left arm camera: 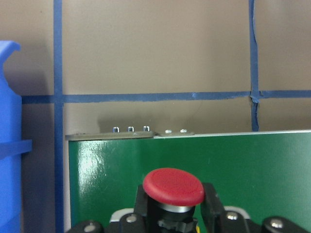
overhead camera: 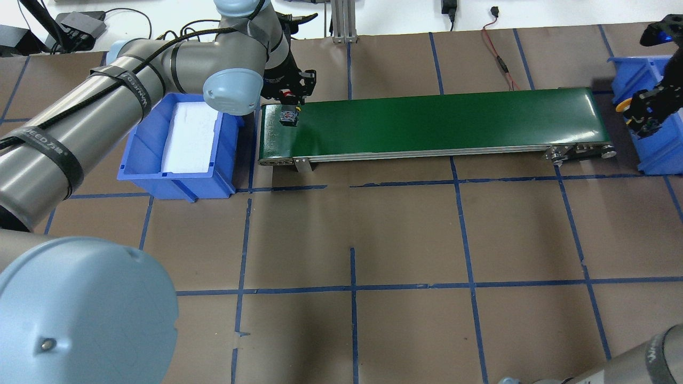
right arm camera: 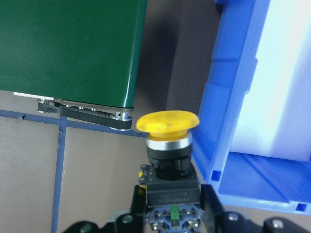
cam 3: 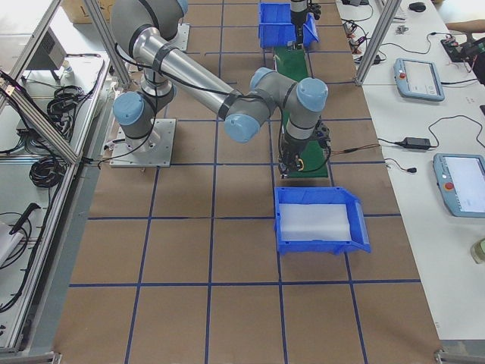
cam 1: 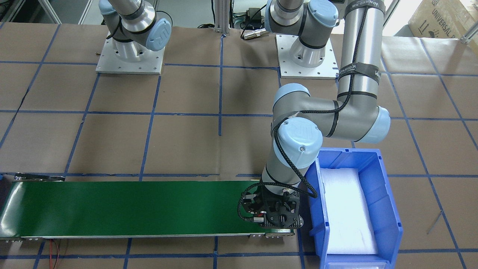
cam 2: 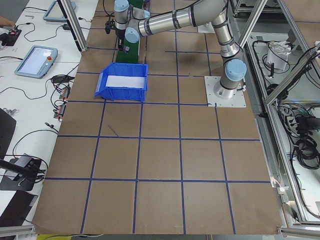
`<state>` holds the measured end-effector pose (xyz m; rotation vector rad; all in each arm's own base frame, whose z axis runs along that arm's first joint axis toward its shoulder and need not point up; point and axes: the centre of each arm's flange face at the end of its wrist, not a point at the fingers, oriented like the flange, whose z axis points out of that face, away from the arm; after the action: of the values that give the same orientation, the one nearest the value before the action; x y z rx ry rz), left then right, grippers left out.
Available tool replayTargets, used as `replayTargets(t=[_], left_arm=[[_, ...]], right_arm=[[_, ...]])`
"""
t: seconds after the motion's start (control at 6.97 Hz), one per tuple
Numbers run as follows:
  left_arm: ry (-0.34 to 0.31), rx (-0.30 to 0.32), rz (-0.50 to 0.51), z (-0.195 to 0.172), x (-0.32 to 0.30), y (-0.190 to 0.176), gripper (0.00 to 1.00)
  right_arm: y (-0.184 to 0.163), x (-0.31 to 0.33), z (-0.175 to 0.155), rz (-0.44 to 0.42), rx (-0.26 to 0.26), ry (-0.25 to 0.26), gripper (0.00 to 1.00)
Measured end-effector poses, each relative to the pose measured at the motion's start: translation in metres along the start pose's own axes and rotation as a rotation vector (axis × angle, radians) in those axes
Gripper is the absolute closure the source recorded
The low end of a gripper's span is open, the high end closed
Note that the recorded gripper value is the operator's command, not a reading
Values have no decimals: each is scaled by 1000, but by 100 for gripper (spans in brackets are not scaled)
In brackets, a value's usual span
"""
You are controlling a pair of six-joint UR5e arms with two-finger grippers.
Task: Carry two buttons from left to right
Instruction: 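Carry red button to conveyor while right gripper carries yellow button to bin, then release the red button on the belt and raise the left gripper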
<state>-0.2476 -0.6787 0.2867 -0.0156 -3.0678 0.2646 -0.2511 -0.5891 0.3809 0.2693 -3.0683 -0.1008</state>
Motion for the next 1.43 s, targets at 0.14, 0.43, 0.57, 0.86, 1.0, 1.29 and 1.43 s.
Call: replayTargets(t=[0.14, 0.43, 0.57, 0.86, 1.0, 1.29, 1.43], left_arm=[[-2, -4, -1, 0, 1, 2, 0], [-27, -9, -3, -5, -1, 5, 0], [-48, -6, 0, -8, -4, 5, 0], [-68, 4, 8, -16, -8, 5, 0], [-89, 16, 46, -24, -12, 4, 0], [-131, 38, 214, -49, -36, 1, 0], [-140, 44, 263, -63, -55, 3, 0]], right_arm=[[-2, 18, -12, 10, -3, -3, 93], [-11, 61, -15, 29, -14, -16, 93], [-17, 77, -7, 34, -21, -25, 93], [-24, 98, 14, 45, -35, -41, 93], [-24, 108, 27, 55, -42, -50, 93], [-15, 132, 54, 86, -62, -77, 93], [-14, 138, 63, 93, -67, -85, 93]])
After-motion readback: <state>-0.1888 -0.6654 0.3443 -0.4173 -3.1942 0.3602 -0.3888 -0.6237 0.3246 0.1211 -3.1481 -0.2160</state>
